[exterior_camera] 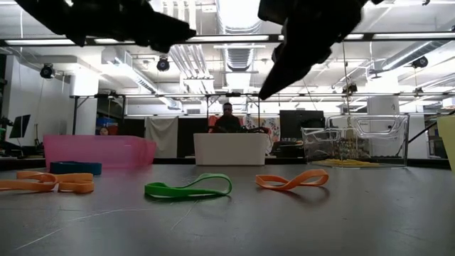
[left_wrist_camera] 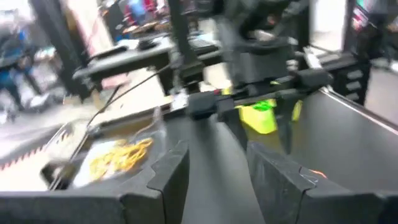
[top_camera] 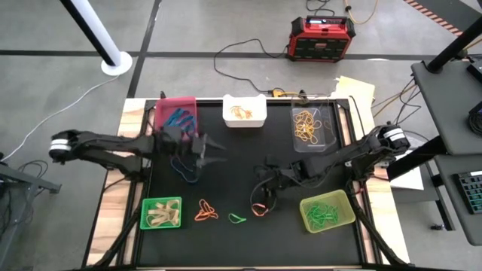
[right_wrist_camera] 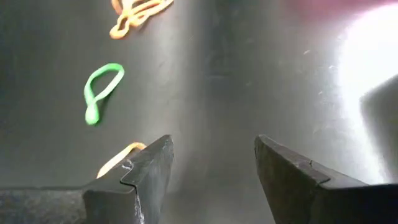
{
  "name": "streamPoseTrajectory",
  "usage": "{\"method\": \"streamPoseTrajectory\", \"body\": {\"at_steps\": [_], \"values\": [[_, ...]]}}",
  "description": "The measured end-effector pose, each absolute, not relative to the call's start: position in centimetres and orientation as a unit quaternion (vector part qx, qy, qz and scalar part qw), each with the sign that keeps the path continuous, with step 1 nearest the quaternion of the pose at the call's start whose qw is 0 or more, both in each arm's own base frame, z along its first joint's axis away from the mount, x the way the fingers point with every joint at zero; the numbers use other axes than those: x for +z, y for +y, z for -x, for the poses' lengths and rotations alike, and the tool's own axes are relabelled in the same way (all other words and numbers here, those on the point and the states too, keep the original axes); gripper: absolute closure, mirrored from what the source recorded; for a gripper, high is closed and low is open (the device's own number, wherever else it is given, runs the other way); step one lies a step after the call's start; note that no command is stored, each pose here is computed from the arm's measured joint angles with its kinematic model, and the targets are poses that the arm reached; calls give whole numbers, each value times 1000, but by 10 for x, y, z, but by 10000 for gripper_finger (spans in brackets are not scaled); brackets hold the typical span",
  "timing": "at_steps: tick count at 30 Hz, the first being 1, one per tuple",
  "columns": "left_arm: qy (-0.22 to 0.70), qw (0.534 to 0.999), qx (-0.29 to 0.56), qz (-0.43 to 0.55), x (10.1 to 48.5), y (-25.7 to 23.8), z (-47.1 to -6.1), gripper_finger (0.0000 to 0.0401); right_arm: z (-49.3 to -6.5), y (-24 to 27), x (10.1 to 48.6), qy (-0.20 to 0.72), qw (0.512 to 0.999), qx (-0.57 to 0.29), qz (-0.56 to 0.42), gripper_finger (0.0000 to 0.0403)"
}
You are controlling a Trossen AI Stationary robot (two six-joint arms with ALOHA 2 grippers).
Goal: Sort rubber bands into baskets
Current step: Put the orange rubber band into the white bin
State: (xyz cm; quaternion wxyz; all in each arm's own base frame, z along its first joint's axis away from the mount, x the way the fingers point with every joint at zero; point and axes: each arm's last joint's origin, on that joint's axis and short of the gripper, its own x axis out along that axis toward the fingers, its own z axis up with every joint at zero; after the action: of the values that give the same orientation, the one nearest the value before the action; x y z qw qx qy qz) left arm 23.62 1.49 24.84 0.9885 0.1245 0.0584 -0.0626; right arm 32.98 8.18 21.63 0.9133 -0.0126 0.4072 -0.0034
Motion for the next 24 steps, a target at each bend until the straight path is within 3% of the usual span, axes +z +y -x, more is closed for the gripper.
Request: {"method": "streamPoseTrajectory", "body": {"at_steps": [4, 11, 24], "values": [[71, 993, -65, -63, 260, 30, -212, 255, -330, 75, 219, 399, 917, -8, 10, 186], [51, 992, -112, -16, 278, 10, -186, 260, -331, 81, 213, 406, 914, -4, -1, 186], [130, 979, -126, 97, 263, 0, -190, 262, -332, 123, 194, 405, 914, 33, -3, 187]]}}
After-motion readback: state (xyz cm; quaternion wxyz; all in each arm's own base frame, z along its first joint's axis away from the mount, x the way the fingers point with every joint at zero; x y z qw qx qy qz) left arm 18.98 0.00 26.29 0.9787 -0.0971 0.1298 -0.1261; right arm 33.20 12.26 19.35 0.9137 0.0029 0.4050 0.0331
